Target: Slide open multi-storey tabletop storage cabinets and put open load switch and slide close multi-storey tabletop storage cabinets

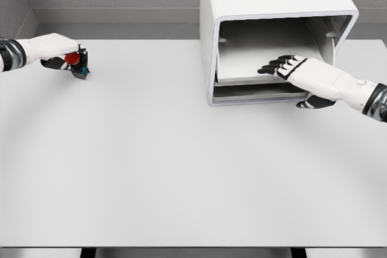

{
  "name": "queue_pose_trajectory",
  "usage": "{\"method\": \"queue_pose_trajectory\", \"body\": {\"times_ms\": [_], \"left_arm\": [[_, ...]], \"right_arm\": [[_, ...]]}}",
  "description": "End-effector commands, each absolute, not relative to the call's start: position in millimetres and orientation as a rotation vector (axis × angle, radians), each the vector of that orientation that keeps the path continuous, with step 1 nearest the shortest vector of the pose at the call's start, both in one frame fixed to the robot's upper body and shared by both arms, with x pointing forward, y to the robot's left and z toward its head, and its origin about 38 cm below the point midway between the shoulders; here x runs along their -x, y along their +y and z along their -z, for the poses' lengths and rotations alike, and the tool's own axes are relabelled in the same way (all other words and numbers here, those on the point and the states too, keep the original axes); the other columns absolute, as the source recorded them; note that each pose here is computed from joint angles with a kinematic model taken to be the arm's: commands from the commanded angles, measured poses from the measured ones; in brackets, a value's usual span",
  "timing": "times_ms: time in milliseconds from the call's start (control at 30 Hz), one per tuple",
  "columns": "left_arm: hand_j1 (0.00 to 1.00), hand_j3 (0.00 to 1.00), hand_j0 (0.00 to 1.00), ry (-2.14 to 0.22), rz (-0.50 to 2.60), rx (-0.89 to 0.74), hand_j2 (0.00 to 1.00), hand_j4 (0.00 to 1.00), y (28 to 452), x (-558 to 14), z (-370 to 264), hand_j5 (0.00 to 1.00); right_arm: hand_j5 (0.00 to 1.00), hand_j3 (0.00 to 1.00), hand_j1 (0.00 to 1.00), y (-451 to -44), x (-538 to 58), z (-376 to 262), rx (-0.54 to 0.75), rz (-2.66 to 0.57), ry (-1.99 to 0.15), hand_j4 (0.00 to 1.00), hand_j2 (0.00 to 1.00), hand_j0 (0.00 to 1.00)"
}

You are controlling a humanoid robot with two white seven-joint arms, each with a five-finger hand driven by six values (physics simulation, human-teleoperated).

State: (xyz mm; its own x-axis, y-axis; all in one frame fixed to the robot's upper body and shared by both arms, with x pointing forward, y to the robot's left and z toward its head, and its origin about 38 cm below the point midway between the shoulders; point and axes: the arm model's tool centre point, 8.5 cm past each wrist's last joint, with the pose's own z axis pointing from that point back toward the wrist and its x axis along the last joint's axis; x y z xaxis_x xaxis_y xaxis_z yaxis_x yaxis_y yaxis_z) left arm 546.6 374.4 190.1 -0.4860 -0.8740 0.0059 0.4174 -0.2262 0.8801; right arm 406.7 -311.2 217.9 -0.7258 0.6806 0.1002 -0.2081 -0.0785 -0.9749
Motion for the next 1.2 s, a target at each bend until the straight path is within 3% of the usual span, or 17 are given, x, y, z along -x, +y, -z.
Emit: {"method": "queue_pose_trajectory", "body": {"times_ms": [0, 533, 1167], "left_arm": [[0.46, 0.46, 0.46, -1.113, 1.833, -0.647, 0.46, 0.46, 376, -546, -194, 0.46], [0.47, 0.47, 0.47, -1.163, 1.882, -0.674, 0.47, 0.47, 367, -544, -212, 0.47], [0.48, 0.48, 0.48, -1.386, 2.099, -0.700, 0.48, 0.48, 318, -503, -262, 0.48]], "right_arm": [[0.99, 0.99, 0.99, -314, -405, -225, 0.536, -1.868, -1.592, 0.99, 0.99, 0.99], [0.99, 0.99, 0.99, -335, -392, -218, 0.555, -1.854, -1.541, 0.99, 0.99, 0.99], [0.99, 0.99, 0.99, -368, -367, -222, 0.618, -1.788, -1.514, 0.99, 0.99, 0.99]]}}
